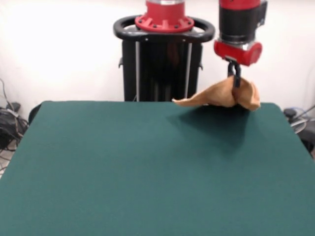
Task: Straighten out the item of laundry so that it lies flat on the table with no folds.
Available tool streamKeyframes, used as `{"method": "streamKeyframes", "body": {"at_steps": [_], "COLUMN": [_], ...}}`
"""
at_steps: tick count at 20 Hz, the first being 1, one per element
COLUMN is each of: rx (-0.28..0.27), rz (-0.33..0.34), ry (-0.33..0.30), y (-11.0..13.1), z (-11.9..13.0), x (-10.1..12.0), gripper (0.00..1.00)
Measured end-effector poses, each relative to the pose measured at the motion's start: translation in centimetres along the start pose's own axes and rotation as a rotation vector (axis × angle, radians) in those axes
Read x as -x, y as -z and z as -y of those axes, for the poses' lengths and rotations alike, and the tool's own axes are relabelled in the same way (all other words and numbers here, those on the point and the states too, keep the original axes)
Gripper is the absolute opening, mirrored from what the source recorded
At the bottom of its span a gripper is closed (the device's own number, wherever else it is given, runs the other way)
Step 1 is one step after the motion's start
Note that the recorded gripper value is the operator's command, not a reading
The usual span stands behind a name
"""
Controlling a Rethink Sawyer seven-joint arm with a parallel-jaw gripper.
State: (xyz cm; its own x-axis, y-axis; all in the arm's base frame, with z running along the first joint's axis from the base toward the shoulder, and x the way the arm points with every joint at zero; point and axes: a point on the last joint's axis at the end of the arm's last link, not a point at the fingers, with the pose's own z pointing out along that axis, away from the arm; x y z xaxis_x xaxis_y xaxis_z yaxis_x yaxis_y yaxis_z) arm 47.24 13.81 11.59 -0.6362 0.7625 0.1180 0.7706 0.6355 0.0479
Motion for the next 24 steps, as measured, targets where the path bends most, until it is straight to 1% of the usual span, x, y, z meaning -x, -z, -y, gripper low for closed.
{"method": "streamKeyframes", "body": {"at_steps": [3,4,5,6,9,11,13,14,18,20,22,24], "rx": [-0.004,-0.008,-0.008,-0.009,-0.004,0.01,0.024,0.04,0.066,0.072,0.072,0.069], "rz": [-0.026,-0.044,-0.047,-0.058,-0.068,-0.07,-0.065,-0.049,-0.015,0.0,0.009,0.027], "ry": [0.016,0.03,0.033,0.046,0.062,0.079,0.086,0.103,0.145,0.169,0.186,0.219], "y": [-0.2,-0.3,-0.3,-0.2,-0.1,-0.2,-0.1,-0.1,0.1,0.0,-0.2,-0.7], "z": [-1.8,-3.2,-3.5,-4.8,-6.6,-8.6,-9.6,-11.0,-13.2,-13.8,-14.0,-14.0], "x": [0.5,0.6,0.7,0.8,0.9,1.1,1.1,1.2,1.2,1.0,0.8,0.4], "gripper": [0.0,0.0,0.0,0.0,0.0,0.0,0.0,0.0,0.0,0.0,0.0,0.0]}}
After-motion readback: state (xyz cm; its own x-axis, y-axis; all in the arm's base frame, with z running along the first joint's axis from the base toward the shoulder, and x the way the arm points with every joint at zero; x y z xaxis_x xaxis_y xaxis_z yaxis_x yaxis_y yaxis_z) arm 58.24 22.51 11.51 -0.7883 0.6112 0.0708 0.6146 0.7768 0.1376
